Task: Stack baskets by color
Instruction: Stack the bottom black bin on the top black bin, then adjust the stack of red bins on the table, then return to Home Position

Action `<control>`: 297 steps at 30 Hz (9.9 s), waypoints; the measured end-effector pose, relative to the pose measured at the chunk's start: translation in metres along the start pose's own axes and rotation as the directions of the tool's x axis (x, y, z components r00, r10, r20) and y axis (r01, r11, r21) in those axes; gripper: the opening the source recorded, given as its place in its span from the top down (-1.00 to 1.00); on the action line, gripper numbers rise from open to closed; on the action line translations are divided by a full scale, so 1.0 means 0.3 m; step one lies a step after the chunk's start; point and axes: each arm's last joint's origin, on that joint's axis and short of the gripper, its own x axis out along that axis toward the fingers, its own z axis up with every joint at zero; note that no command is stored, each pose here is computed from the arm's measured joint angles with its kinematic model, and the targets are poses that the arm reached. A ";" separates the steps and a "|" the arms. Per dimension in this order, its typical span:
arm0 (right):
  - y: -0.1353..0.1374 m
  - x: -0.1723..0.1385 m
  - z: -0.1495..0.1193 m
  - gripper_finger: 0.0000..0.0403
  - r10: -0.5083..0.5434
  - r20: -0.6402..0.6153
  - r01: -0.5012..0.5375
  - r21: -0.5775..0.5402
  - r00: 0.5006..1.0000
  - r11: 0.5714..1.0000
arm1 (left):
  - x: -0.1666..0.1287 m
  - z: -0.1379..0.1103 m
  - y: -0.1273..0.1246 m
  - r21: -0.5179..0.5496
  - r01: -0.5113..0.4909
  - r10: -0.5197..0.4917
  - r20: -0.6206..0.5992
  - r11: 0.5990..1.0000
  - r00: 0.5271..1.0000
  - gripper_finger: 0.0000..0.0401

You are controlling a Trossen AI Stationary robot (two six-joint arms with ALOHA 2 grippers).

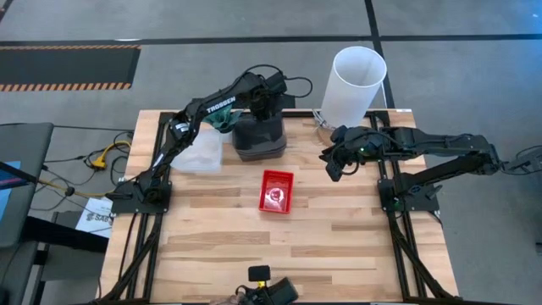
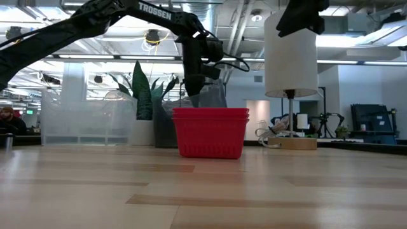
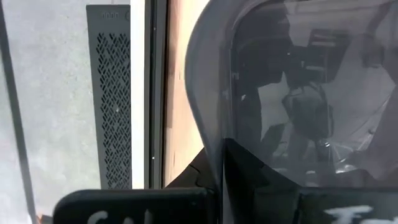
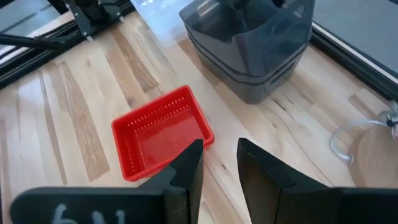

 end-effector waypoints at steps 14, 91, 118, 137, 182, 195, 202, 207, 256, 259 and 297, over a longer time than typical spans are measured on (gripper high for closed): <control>-0.010 -0.001 -0.019 0.41 -0.031 -0.057 0.030 -0.033 0.998 0.999 | -0.017 0.104 -0.075 0.055 -0.068 0.056 0.185 0.996 0.981 1.00; -0.005 0.000 -0.012 0.41 -0.006 -0.042 0.005 -0.020 0.999 1.000 | -0.113 0.077 -0.101 0.075 -0.080 0.055 0.292 0.994 0.955 0.11; 0.105 0.417 0.050 0.41 0.255 -0.033 -0.257 -0.184 0.966 0.949 | -0.754 -0.315 -0.277 -0.096 0.215 -0.153 0.438 0.972 0.886 -0.17; -0.064 0.532 -0.197 0.94 -0.229 -0.144 0.253 0.174 0.963 0.952 | -0.465 -0.677 -0.489 -0.187 0.359 -0.014 0.872 0.914 0.490 -0.17; 0.037 0.660 -0.260 0.99 0.053 0.009 -0.054 0.136 0.999 0.989 | -0.505 -0.736 -0.534 -0.162 0.426 -0.047 0.897 0.890 0.439 -0.17; 0.095 0.633 -0.364 0.99 -0.102 -0.083 0.124 0.328 0.991 0.937 | -0.521 -0.782 -0.541 -0.171 0.393 -0.028 0.891 0.903 0.454 -0.17; 0.106 0.691 -0.388 0.99 -0.127 -0.096 0.154 0.373 0.987 0.915 | -0.536 -0.799 -0.541 -0.179 0.375 -0.003 0.900 0.909 0.437 -0.17; 0.149 0.721 -0.345 1.00 -0.091 -0.090 0.117 0.348 0.992 0.930 | -0.537 -0.801 -0.541 -0.176 0.368 -0.002 0.900 0.913 0.436 -0.17; -0.097 0.120 -0.249 1.00 0.394 0.576 -0.414 -0.104 0.716 0.904 | -0.370 -1.017 -0.636 -0.102 0.479 0.109 0.994 0.872 0.012 -0.17; -0.138 0.100 -0.301 1.00 0.390 0.594 -0.411 -0.107 0.703 0.905 | -0.330 -1.056 -0.652 -0.102 0.503 0.114 0.993 0.859 0.006 -0.11; -0.335 0.087 -0.612 0.99 0.284 0.522 -0.196 -0.219 0.804 0.956 | -0.035 -1.083 -0.712 -0.084 0.569 0.098 0.995 0.818 0.005 1.00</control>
